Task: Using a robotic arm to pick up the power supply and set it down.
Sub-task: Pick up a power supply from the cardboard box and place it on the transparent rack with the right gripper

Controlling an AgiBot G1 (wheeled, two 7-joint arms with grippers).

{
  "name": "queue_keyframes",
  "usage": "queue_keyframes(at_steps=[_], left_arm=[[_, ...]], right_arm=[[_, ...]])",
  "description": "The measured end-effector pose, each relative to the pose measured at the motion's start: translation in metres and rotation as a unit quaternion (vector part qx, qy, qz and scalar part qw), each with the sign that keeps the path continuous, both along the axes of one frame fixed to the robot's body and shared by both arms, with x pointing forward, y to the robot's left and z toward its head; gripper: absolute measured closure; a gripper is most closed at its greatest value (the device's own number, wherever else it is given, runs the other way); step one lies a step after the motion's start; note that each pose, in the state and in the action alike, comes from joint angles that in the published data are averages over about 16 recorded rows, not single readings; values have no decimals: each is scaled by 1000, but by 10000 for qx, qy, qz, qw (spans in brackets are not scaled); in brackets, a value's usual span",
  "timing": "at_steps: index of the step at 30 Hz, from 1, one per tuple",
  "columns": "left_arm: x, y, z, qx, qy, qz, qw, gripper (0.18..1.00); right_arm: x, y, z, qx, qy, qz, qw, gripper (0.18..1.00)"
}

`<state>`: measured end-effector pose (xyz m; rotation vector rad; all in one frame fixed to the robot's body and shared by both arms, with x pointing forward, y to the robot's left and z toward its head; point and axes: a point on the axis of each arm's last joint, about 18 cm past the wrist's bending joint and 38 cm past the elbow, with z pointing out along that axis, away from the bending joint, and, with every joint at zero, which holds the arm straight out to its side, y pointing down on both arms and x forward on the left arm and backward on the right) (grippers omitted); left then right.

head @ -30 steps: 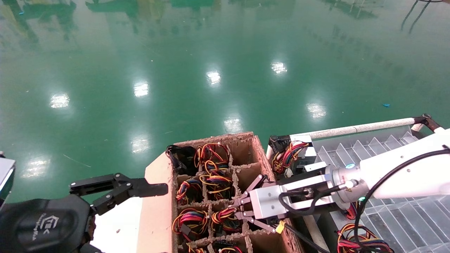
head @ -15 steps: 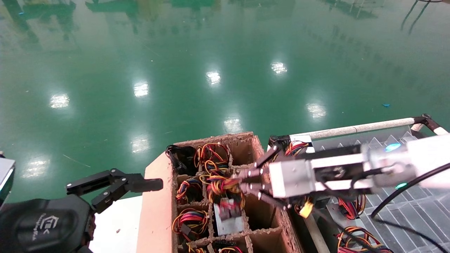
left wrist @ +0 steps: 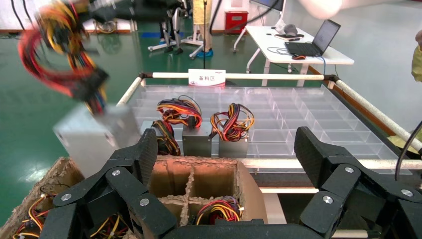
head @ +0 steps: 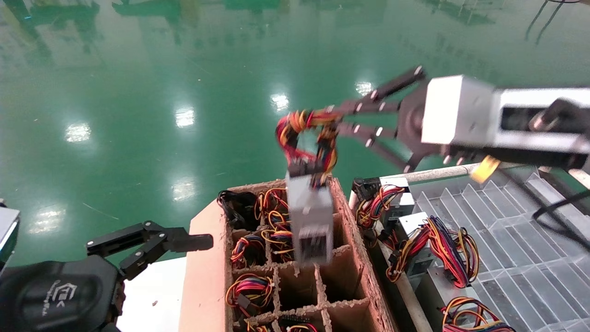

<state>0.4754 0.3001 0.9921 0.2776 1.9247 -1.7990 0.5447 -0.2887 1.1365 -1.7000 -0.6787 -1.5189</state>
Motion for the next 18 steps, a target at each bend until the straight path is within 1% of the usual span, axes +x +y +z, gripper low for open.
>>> queue_keyframes(at_steps=[4,8,13,18], left_arm=[[0,0,0,0,0,0,10000,184],[0,0,0,0,0,0,10000,184],[0,0,0,0,0,0,10000,184],[0,0,0,0,0,0,10000,184]], right_arm=[[-1,-17,21,71,-245,-186,9995,953],[3,-36,38,94,-412,-429,9982,953],[12,-62,51,74,-508,-759,9958,953],[22,-86,54,32,-522,-1046,9931,953]])
